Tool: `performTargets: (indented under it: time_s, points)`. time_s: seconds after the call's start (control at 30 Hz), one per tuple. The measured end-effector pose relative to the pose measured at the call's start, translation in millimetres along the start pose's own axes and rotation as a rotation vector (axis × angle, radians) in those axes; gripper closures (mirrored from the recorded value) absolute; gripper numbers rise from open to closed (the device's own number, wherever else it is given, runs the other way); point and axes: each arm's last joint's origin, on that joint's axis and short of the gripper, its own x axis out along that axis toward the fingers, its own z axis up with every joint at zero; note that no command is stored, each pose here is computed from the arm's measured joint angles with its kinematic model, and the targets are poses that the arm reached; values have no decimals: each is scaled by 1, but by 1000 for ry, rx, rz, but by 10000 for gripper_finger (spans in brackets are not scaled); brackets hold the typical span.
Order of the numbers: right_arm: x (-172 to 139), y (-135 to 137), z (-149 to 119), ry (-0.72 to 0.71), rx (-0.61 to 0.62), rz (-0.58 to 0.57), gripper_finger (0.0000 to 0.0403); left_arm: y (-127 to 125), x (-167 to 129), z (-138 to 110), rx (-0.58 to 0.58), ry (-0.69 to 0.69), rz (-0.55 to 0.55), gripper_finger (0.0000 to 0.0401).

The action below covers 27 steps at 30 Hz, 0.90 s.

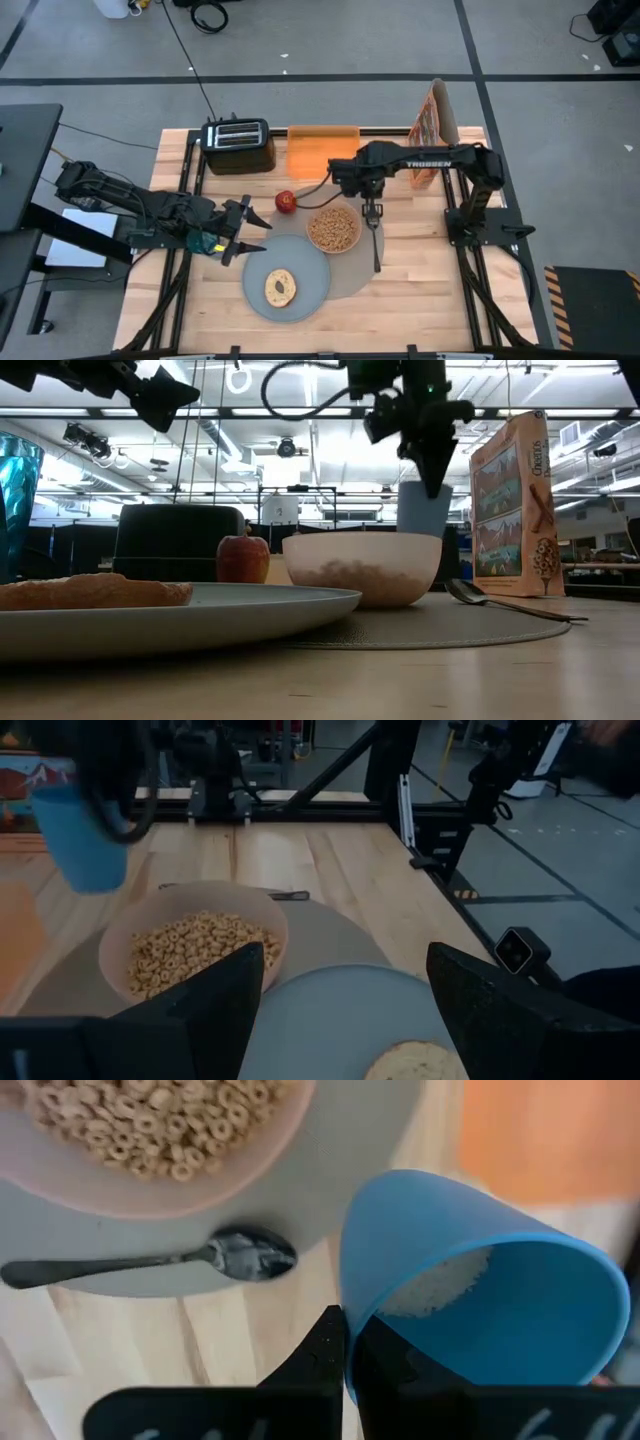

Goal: Arrange a breakfast setting
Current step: Put the blue cup at the top right of the table

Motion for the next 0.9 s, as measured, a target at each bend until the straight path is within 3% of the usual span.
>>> performTargets:
  time_s: [0.47,0.67,0.9]
  points:
    - [45,-9,14,51,-250,15,390,0,0,4,82,-43,-1,113]
    - [59,-20,10,174,-229,24,390,0,0,4,70,-47,-1,113]
    - [63,-41,11,133,-155,41,390,0,0,5,72,-48,5,113]
